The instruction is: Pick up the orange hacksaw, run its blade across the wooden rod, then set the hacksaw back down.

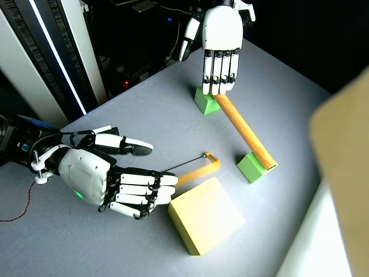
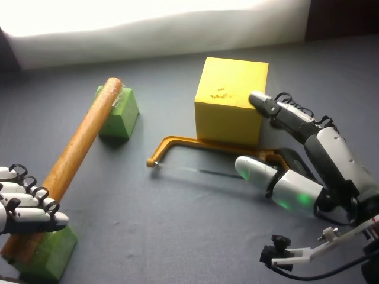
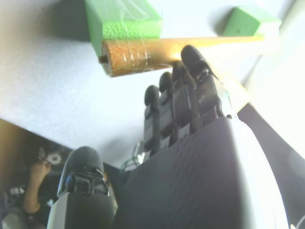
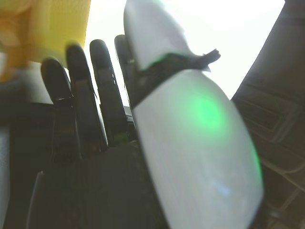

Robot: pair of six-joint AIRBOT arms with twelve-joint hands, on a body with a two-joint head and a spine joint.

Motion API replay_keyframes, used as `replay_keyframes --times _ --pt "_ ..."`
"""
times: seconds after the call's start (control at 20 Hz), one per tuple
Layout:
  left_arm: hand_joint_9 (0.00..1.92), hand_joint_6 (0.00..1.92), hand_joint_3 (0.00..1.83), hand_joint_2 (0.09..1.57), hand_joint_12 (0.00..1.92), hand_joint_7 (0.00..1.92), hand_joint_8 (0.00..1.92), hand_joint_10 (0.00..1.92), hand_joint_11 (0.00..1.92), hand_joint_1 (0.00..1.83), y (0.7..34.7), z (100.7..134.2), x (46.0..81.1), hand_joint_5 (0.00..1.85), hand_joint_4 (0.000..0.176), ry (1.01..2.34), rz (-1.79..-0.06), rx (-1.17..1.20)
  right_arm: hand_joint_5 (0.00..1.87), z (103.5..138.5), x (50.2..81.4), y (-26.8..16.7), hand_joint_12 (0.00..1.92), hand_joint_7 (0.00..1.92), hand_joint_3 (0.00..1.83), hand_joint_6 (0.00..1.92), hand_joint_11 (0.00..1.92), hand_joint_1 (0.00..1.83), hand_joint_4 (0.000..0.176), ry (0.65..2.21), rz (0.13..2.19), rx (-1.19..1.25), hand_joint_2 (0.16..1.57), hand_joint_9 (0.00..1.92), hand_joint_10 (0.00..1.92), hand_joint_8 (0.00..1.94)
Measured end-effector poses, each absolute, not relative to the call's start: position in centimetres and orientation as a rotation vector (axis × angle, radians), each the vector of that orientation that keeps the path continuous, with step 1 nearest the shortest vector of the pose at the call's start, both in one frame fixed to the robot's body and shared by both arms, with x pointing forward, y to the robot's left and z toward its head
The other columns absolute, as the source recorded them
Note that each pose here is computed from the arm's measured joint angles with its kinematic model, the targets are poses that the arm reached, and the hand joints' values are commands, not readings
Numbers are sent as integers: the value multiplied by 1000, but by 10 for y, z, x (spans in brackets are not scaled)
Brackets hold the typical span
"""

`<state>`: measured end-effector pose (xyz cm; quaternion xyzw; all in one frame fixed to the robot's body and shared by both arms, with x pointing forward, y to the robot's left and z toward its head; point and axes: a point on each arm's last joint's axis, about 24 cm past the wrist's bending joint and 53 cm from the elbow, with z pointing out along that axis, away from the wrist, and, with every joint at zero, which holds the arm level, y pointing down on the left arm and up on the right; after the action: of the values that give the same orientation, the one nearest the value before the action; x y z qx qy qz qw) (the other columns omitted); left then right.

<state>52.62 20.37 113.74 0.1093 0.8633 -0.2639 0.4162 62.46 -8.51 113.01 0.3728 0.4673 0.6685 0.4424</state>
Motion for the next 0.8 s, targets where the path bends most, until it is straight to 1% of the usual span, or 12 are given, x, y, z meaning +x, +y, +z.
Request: replay_keyframes --times 0.05,0.1,0.2,0.3,0.35,0.4,0.45,0.5,0.55,0.6,0.65,0.8 --pt "228 1 3 1215 685 233 0 0 0 91 203 1138 527 235 0 2162 -669 282 110 1130 625 -85 344 32 0 0 0 613 0 1159 1658 925 1008 7 0 0" --pt "234 0 2 1218 706 232 0 2 0 62 201 1141 529 232 0 2145 -686 300 93 1130 625 -85 329 30 0 0 0 580 0 1158 1659 925 1005 5 1 2" --pt "240 3 0 1211 735 233 2 3 0 84 195 1149 530 237 0 2108 -735 335 82 1132 624 -84 407 40 3 0 0 503 0 1158 1665 914 1023 14 3 2" --pt "249 3 1 1218 736 241 4 5 0 73 182 1163 529 236 0 2047 -819 382 88 1138 622 -80 399 42 9 2 0 435 0 1166 1680 869 1052 14 2 2" --pt "252 5 0 1215 725 248 5 5 0 94 179 1168 528 241 0 2027 -846 397 94 1143 623 -79 435 55 8 3 0 424 0 1170 1685 847 1062 26 4 4" --pt "242 3 0 1213 698 243 2 2 0 75 175 1174 529 242 0 1993 -875 424 143 1155 626 -78 604 121 2 8 0 464 0 1173 1690 807 1056 84 13 8" --pt "254 2 0 1214 730 254 2 3 0 41 172 1179 529 248 0 1971 -895 437 186 1165 629 -78 738 170 0 14 0 497 0 1173 1694 771 1048 132 20 13" --pt "271 10 0 1208 734 277 9 8 0 90 168 1186 529 275 0 1942 -925 453 227 1177 632 -78 1001 241 0 7 0 504 0 1177 1697 725 1053 222 21 4" --pt "306 5 0 1197 803 313 5 6 0 106 166 1192 527 306 0 1915 -955 467 267 1195 636 -75 1111 299 1 7 40 493 0 1177 1705 656 1070 300 23 5" --pt "310 0 1 1199 816 313 1 4 0 108 161 1199 523 302 0 1885 -995 485 326 1216 639 -72 1149 363 0 9 98 496 0 1181 1714 562 1075 379 24 5" --pt "377 4 0 1196 880 401 5 9 7 137 157 1204 518 375 5 1865 -1026 506 480 1232 641 -68 1184 502 1 29 236 495 0 1187 1721 493 1084 515 48 18" --pt "393 5 0 1195 896 420 5 10 9 145 145 1214 507 392 6 1815 -1128 549 514 1271 640 -48 1192 533 1 33 267 495 0 1235 1742 272 1086 545 52 20"
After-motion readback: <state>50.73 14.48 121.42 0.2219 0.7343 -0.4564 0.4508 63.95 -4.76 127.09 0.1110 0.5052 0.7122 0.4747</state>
